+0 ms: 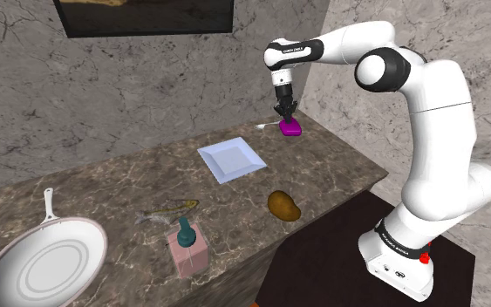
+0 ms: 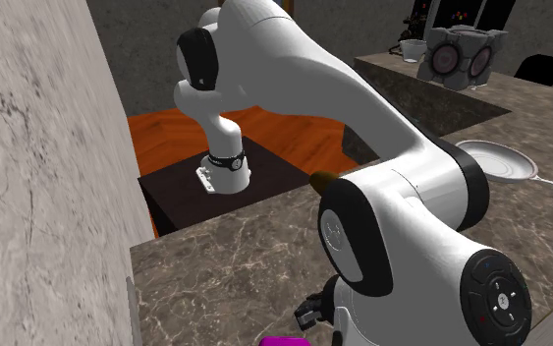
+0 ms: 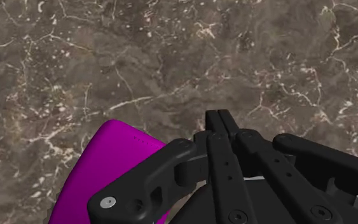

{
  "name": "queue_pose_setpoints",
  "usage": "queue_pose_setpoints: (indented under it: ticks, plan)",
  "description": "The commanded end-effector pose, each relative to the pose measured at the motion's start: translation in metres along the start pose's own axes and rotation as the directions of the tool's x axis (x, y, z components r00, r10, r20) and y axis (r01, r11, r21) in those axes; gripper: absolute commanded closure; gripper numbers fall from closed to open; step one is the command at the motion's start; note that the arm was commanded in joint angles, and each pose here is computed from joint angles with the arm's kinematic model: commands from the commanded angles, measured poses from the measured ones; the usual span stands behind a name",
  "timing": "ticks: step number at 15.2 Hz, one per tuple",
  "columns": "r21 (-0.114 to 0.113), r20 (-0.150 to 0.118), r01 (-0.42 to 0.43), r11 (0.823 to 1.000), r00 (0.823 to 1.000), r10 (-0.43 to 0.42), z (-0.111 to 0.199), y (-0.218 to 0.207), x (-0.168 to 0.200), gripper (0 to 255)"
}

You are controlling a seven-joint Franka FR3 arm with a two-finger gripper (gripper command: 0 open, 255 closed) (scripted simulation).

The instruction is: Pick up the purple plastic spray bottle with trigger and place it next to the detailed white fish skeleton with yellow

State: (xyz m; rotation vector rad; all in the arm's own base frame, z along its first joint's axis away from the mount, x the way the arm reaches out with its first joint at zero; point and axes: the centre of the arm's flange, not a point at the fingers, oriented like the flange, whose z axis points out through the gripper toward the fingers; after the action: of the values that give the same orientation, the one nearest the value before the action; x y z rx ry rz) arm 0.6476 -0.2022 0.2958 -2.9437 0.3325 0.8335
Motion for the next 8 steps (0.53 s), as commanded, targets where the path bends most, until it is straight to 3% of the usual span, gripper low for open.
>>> queue_pose_setpoints:
  ticks: [1, 3, 4, 8]
  plan:
    - [0.0, 0.0, 0.0, 1.0, 1.0, 0.0, 0.0, 0.0, 0.0, 255]
    - [0.0, 0.0, 0.0, 1.0, 1.0, 0.0, 0.0, 0.0, 0.0, 255]
    - [0.0, 0.0, 0.0, 1.0, 1.0, 0.0, 0.0, 0.0, 0.0, 0]
    - [0.043, -0.104, -0.1, 0.994, 0.989, 0.104, -0.001, 0.037, 0.025, 0]
